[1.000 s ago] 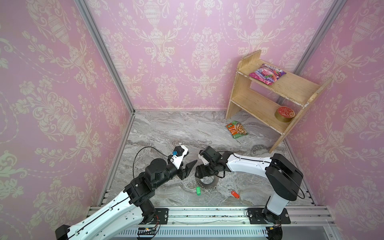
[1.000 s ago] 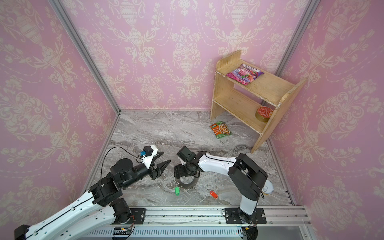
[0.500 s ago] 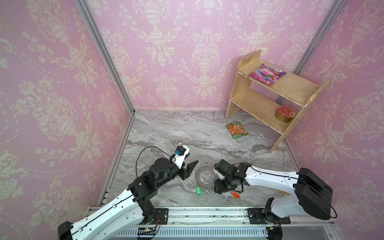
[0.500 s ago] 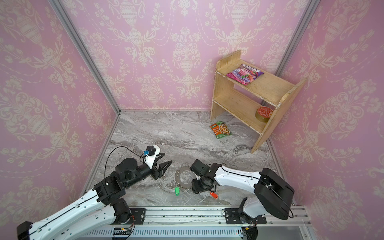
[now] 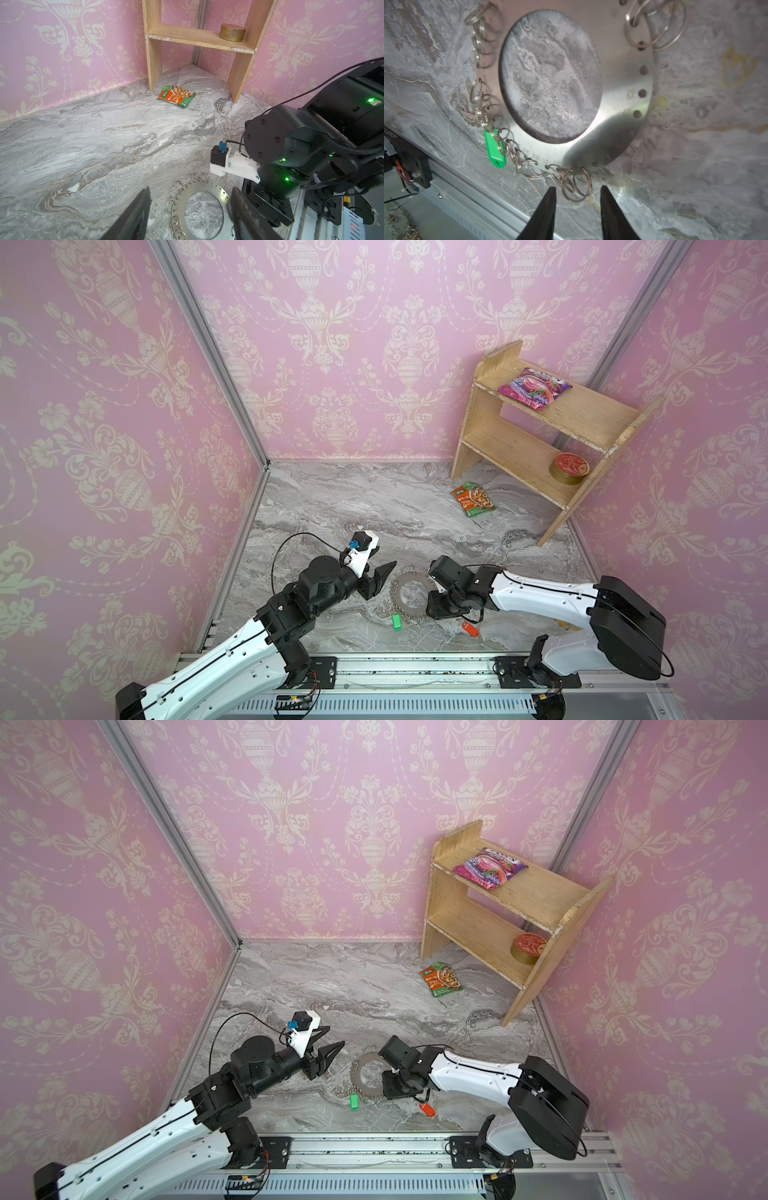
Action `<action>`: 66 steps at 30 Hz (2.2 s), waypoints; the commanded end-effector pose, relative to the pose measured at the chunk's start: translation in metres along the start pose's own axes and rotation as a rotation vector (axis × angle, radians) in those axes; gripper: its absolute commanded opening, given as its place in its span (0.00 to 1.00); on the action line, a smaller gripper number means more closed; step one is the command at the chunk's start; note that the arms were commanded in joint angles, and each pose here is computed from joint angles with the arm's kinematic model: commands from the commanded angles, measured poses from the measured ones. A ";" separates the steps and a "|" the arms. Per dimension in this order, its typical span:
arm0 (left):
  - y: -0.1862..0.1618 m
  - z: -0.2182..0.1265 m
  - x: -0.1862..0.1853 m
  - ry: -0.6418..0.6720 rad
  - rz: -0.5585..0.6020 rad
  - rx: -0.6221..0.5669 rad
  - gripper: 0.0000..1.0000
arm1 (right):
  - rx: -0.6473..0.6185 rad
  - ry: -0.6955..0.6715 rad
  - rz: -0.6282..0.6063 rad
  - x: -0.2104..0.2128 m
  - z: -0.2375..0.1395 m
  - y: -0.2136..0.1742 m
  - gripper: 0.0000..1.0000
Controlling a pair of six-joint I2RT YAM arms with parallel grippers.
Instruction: Put the keys on the keyring
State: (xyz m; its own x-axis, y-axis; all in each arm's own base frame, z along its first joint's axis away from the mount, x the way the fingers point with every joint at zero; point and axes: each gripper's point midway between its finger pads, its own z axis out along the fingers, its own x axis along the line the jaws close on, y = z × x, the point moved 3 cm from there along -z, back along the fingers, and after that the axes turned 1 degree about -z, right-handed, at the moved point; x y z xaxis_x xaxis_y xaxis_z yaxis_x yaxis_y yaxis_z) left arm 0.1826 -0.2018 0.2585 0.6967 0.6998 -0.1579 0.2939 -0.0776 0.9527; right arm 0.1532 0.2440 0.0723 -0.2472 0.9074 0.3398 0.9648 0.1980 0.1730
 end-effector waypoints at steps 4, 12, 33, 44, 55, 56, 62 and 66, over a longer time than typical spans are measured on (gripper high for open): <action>0.007 -0.004 0.002 0.013 -0.004 -0.025 0.64 | 0.005 -0.162 -0.160 -0.004 -0.012 0.001 0.36; 0.008 -0.009 0.002 0.019 0.002 -0.027 0.64 | 0.034 -0.298 -0.380 0.011 -0.004 0.000 0.31; 0.006 -0.015 0.005 0.031 0.006 -0.029 0.65 | 0.066 -0.335 -0.461 0.012 0.010 0.000 0.16; 0.007 -0.016 0.005 0.033 0.003 -0.030 0.65 | 0.065 -0.354 -0.454 0.006 0.011 -0.001 0.15; 0.008 -0.018 0.005 0.033 0.005 -0.033 0.65 | 0.078 -0.314 -0.432 0.008 0.015 -0.003 0.17; 0.008 -0.018 0.005 0.035 0.004 -0.034 0.65 | 0.081 -0.316 -0.428 0.007 0.015 -0.003 0.17; 0.008 -0.019 0.005 0.038 0.005 -0.034 0.65 | 0.083 -0.328 -0.413 0.003 0.015 -0.003 0.20; 0.007 -0.021 0.006 0.038 0.006 -0.034 0.65 | 0.061 -0.332 -0.387 -0.002 0.012 -0.001 0.24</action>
State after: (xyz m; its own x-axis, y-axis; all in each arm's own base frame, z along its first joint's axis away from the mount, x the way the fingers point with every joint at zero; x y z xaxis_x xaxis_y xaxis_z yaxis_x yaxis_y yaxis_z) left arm 0.1748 -0.1887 0.2656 0.6854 0.7117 -0.1539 0.2785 -0.0610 0.9585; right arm 0.1537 0.2566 0.0646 -0.5850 0.8103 -0.0358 0.7935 0.5809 0.1817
